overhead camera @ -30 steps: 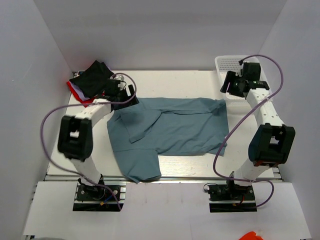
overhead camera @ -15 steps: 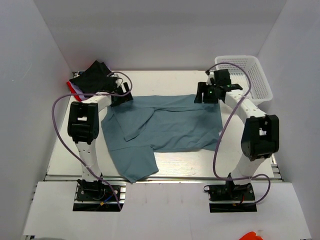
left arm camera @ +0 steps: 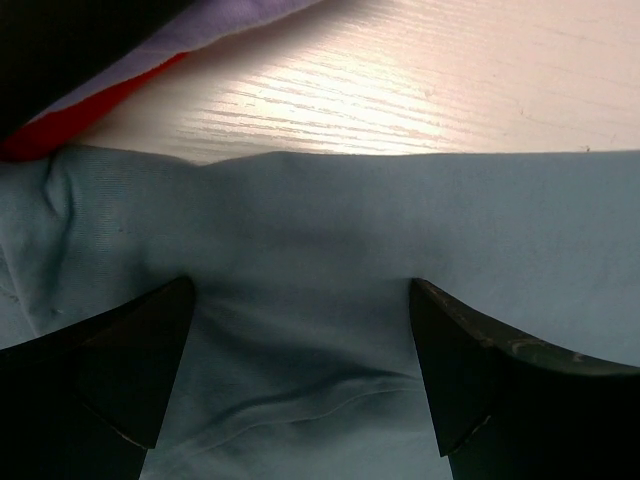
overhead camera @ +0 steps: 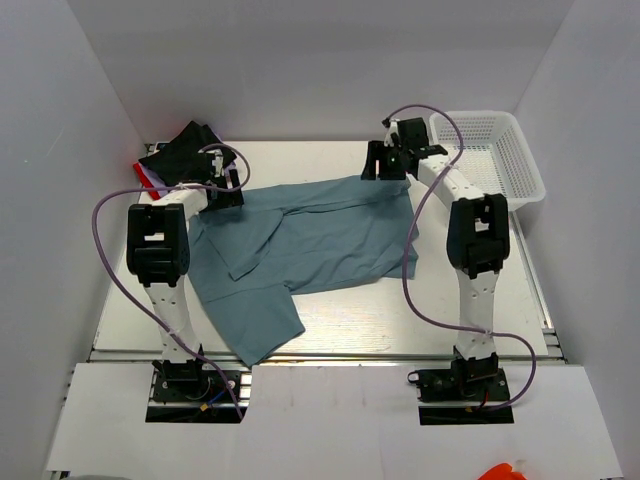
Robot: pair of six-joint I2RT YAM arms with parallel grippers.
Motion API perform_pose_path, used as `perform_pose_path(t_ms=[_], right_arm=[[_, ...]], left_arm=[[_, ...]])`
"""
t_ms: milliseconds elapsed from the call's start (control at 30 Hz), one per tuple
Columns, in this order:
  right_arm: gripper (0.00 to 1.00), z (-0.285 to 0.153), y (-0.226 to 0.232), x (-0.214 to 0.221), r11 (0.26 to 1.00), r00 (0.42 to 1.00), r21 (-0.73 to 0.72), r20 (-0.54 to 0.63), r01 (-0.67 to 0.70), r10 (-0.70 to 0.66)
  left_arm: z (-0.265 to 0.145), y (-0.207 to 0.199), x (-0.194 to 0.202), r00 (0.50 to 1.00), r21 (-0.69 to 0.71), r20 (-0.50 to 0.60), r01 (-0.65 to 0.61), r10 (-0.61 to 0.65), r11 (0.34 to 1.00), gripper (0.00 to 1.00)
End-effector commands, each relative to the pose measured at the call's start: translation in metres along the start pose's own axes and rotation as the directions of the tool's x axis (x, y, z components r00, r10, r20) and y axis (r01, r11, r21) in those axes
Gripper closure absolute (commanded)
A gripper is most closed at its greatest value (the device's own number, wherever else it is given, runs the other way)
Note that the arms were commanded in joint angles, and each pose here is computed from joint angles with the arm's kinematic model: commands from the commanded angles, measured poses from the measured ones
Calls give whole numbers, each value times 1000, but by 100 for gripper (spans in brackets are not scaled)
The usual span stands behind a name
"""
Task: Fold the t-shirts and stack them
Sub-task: Fold the flattened tshirt in 1/3 of the way
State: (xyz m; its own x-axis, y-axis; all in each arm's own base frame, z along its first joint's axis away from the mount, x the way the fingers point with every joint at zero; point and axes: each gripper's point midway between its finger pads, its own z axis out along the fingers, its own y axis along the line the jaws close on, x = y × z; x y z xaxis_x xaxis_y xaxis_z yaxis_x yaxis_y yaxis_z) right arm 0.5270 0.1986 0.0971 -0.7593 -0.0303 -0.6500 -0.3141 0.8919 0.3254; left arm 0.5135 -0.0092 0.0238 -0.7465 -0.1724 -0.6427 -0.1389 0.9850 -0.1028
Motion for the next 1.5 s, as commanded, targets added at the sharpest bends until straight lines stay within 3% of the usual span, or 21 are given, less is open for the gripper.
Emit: perform_pose_path(t_ms=[0,233,400,567,600,800,1067,1233,1267,1333,1467], right_arm=[[30,-4,32,-47,990,991,-112,114,86,-74],[28,43,-2,-28,997,1000,-81,30,-4,6],[28,46,-47,-23,989,990,51,11,-142,141],[28,55,-76,11,923,920,78,-87,-377,383],[33,53,-85,10,910,906,64,-90,-409,413],[34,46,-110,10,872,870,75,-69,-483,488],[36,27,-112,14,889,890,104,-61,-445,452],[30,-15,-76,-37,979,979,28,40,-200,199],[19,-25,-60,-49,987,985,2,62,-159,159],[10,-50,-42,-66,998,993,-11,103,-54,55],[10,-77,0,-67,997,992,-42,118,60,-54]], left_arm=[[12,19,61,981,-23,-189,-57,52,998,0],[13,30,65,978,-62,-202,-67,53,996,0],[16,36,54,980,-47,-185,-80,70,996,0],[14,36,45,975,-22,-169,-147,142,989,0],[11,35,37,977,-20,-150,-156,152,988,0],[10,34,30,970,-2,-140,-202,200,979,0],[16,-18,12,957,220,-91,-251,276,943,0],[-3,-35,-13,964,285,-25,-248,265,926,0],[-16,-39,-26,967,290,9,-248,256,924,0],[-32,-43,-39,974,289,27,-223,225,931,0],[-81,-49,-67,989,280,58,-145,134,949,0]])
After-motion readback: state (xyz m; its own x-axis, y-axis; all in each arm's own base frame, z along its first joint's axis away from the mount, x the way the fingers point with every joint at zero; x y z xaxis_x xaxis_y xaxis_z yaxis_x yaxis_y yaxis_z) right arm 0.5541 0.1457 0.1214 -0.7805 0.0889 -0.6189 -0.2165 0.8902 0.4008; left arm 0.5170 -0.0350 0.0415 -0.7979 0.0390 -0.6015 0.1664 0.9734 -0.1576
